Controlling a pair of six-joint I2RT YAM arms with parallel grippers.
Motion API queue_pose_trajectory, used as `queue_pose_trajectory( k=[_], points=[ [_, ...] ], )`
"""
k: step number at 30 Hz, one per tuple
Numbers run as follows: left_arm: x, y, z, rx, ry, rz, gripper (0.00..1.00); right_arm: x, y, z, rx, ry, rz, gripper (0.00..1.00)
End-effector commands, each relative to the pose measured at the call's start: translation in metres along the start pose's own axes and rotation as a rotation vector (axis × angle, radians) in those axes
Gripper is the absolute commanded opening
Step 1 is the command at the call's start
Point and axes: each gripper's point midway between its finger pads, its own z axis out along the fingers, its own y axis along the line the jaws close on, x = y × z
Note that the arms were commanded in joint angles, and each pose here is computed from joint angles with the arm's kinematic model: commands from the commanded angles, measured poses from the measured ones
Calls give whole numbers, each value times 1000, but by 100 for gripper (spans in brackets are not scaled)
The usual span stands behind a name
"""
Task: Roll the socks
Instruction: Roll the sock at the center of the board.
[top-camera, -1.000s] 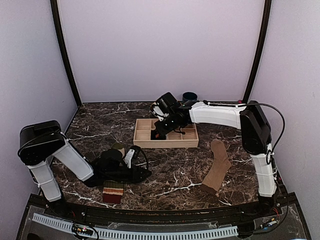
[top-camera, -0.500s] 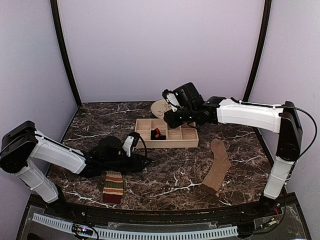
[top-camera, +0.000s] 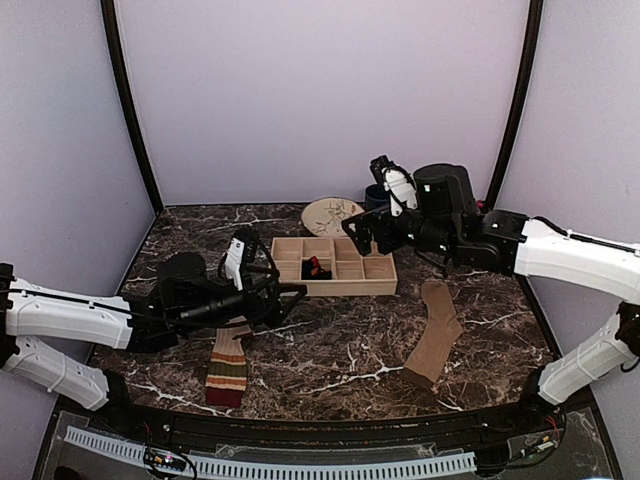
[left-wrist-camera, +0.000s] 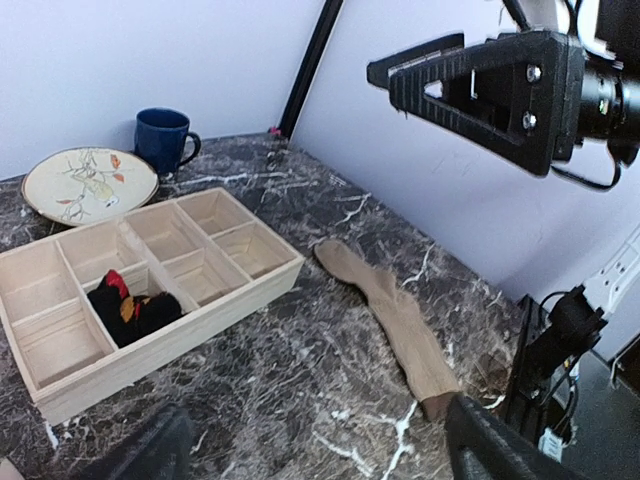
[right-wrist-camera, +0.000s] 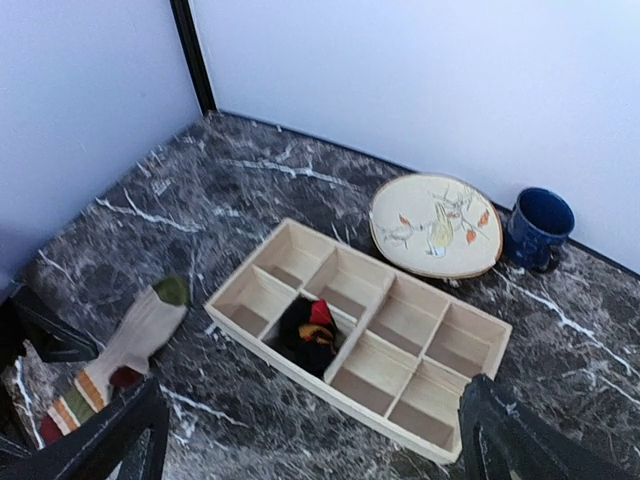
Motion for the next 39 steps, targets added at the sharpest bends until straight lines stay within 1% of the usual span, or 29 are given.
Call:
queue_pose_trajectory(
  k=[1, 3, 5, 7, 9, 11, 12, 14, 15, 17, 18, 19, 21, 22, 25, 26, 27, 29, 30, 31, 32, 37, 39],
  points=[
    [-32, -7, -15, -10, -122, 67, 99, -31, 0, -29, -45, -220, 128, 100],
    [-40, -12, -22, 24, -177, 72, 99, -40, 3, -46, -111, -320, 192, 100],
    [-50, -26, -35, 110, -263, 91, 99, -47, 2, -64, -162, -414, 268, 99],
    [-58, -32, -51, 160, -345, 77, 99, -53, 8, -80, -241, -502, 273, 99],
    [-62, -26, -63, 153, -389, 22, 99, -55, 15, -79, -274, -508, 259, 100],
    [-65, -23, -66, 158, -407, 12, 99, -54, 18, -67, -264, -461, 242, 99],
    [-65, -19, -63, 140, -388, 9, 96, -50, 21, -59, -262, -430, 229, 98],
    [-60, -13, -53, 91, -325, 6, 85, -44, 23, -43, -234, -362, 213, 97],
    [-51, -8, -49, 63, -267, -3, 82, -38, 21, -34, -193, -301, 204, 97],
    [-42, 0, -50, 22, -237, -34, 78, -18, 26, -20, -183, -211, 183, 97],
    [-38, 7, -53, -10, -237, -55, 77, -11, 17, -14, -107, -195, 171, 96],
    [-30, 17, -56, -54, -227, -72, 77, -1, 17, -10, -75, -168, 143, 96],
    [-21, 35, -61, -147, -198, -95, 83, 16, 14, -4, 14, -124, 87, 96],
    [-15, 45, -62, -201, -175, -104, 83, 25, 13, -2, 46, -103, 69, 96],
    [6, 69, -69, -341, -102, -159, 83, 48, 18, 5, 75, -46, 42, 96],
    [11, 74, -71, -368, -86, -175, 81, 55, 22, 6, 75, -35, 29, 96],
    [14, 75, -73, -382, -75, -176, 76, 58, 27, 4, 71, -30, 15, 96],
    [15, 79, -78, -414, -75, -180, 59, 61, 37, -2, 65, -35, -14, 96],
    [15, 82, -81, -432, -75, -191, 45, 61, 41, -6, 60, -44, -25, 96],
    [14, 84, -83, -451, -73, -199, 35, 62, 44, -9, 51, -49, -36, 95],
    [14, 85, -85, -465, -62, -199, 32, 62, 47, -13, 45, -55, -40, 95],
    [2, 93, -93, -564, -37, -165, 33, 62, 46, -23, 54, -65, -77, 93],
    [-6, 94, -94, -588, -45, -146, 41, 64, 44, -23, 62, -65, -82, 93]
  ],
)
